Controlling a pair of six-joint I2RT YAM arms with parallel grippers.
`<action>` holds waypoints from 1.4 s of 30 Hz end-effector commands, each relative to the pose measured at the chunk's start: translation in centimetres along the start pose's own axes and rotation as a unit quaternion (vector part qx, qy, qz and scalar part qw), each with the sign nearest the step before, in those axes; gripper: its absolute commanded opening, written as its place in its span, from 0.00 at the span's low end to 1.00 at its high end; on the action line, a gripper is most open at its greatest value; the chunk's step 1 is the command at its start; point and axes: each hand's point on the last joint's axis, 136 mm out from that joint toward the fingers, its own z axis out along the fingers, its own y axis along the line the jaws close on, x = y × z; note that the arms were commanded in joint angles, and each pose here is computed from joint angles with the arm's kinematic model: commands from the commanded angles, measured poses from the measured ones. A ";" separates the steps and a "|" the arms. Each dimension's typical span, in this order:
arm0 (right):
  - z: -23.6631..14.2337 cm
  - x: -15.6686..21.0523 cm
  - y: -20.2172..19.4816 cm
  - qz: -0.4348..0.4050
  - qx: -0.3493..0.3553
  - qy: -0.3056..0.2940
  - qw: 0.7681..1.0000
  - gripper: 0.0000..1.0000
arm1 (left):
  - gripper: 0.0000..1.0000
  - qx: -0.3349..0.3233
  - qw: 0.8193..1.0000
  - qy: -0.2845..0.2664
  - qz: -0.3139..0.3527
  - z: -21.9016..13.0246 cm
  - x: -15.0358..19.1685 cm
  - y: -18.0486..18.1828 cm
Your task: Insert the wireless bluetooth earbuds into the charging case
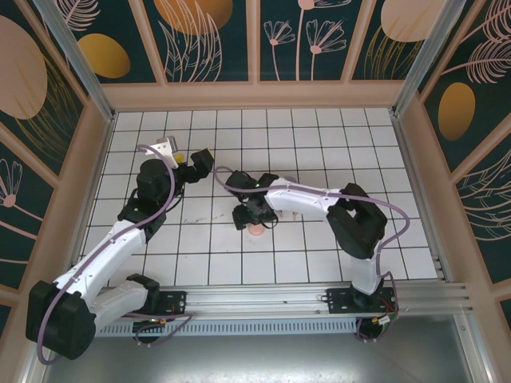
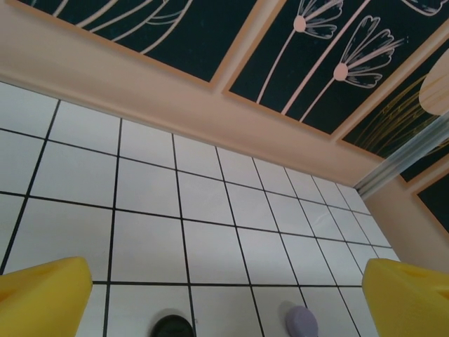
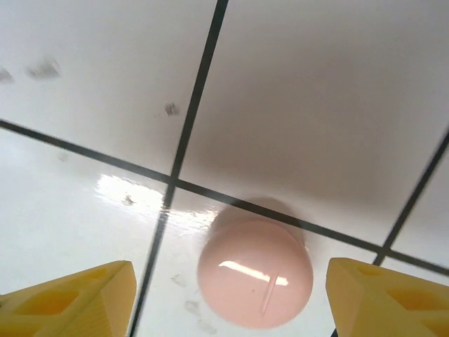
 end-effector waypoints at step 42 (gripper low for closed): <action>3.8 3.0 -1.4 0.392 0.022 0.018 0.919 0.74 | 0.99 0.039 0.998 -0.053 -0.019 -1.5 -2.4 -1.5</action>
